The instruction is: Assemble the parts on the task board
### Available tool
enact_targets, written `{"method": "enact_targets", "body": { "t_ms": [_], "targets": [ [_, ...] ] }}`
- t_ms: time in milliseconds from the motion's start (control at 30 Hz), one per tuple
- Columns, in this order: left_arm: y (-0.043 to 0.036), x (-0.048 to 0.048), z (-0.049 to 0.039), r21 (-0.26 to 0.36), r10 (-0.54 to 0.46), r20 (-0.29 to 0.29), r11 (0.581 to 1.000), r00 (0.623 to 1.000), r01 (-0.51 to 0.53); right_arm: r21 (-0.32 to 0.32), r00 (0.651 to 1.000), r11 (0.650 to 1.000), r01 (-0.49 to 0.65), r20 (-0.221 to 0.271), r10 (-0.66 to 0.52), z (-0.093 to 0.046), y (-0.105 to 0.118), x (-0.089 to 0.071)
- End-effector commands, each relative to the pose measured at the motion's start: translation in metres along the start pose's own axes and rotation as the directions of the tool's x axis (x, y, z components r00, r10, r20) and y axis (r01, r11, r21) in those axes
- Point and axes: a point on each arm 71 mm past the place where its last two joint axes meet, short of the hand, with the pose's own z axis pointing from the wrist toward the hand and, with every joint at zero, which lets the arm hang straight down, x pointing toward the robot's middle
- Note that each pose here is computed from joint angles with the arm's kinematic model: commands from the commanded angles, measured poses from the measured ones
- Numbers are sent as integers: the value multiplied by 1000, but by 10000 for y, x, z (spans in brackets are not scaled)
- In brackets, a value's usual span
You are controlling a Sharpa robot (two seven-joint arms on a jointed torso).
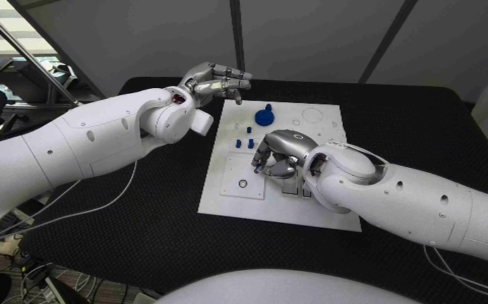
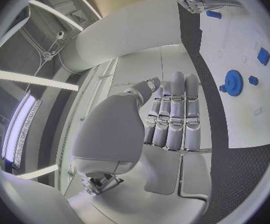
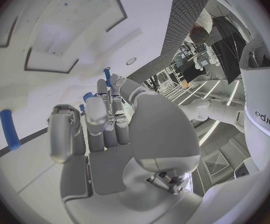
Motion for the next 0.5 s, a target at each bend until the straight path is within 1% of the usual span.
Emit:
{"method": "enact_targets", "body": {
  "t_ms": [33, 300, 500],
  "targets": [
    [-12, 9, 7, 3, -7, -11, 1000, 1000, 8, -6, 1000, 1000, 8, -7, -8, 6, 15, 7],
    [-10, 7, 6, 0, -8, -12, 1000, 1000, 8, 7, 1000, 1000, 13, -19, -13, 15, 3, 21],
    [-9, 5, 3, -1, -8, -13, 1000, 1000, 8, 29, 998, 999, 36, -48, -34, 30, -29, 46]
  ]
}}
